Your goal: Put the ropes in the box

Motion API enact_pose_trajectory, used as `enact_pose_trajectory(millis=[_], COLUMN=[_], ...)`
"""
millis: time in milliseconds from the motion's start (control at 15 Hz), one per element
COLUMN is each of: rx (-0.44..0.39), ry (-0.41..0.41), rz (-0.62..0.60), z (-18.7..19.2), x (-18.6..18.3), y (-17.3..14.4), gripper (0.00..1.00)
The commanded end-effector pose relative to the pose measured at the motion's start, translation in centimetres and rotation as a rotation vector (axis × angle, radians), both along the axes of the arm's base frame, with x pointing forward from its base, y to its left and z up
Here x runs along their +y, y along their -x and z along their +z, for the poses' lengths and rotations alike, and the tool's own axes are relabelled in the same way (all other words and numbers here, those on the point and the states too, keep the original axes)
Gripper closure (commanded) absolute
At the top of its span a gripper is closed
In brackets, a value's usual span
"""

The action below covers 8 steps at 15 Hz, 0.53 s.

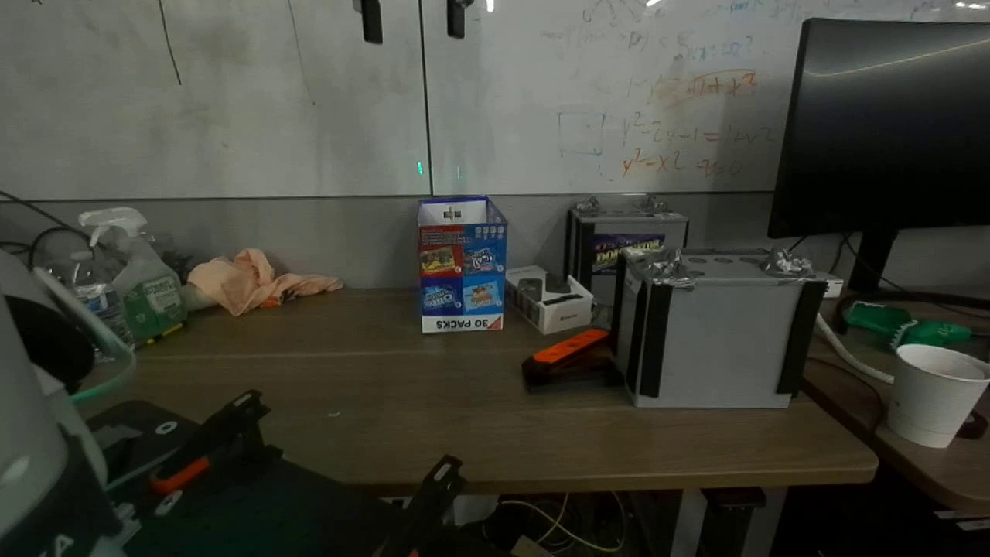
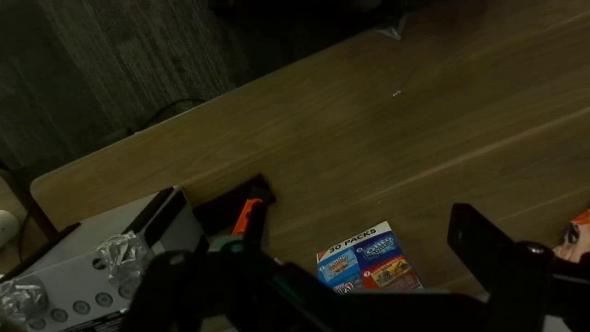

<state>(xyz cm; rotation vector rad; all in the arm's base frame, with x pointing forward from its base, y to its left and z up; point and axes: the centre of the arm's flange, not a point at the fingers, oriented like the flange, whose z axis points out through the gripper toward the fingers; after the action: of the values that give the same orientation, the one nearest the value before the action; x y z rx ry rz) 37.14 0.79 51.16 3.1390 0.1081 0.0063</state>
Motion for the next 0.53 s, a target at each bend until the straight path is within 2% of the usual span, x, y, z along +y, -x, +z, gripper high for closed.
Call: enact_pose_trajectory(millis=[0,467], rx=[-0.037,-0.010], ry=[-0.023,0.021], rz=[0.006,0.011], z=[0.9,-1.2], x=[-2.9,-1.8], y=[8.8,14.5], gripper=[0.00,0.00])
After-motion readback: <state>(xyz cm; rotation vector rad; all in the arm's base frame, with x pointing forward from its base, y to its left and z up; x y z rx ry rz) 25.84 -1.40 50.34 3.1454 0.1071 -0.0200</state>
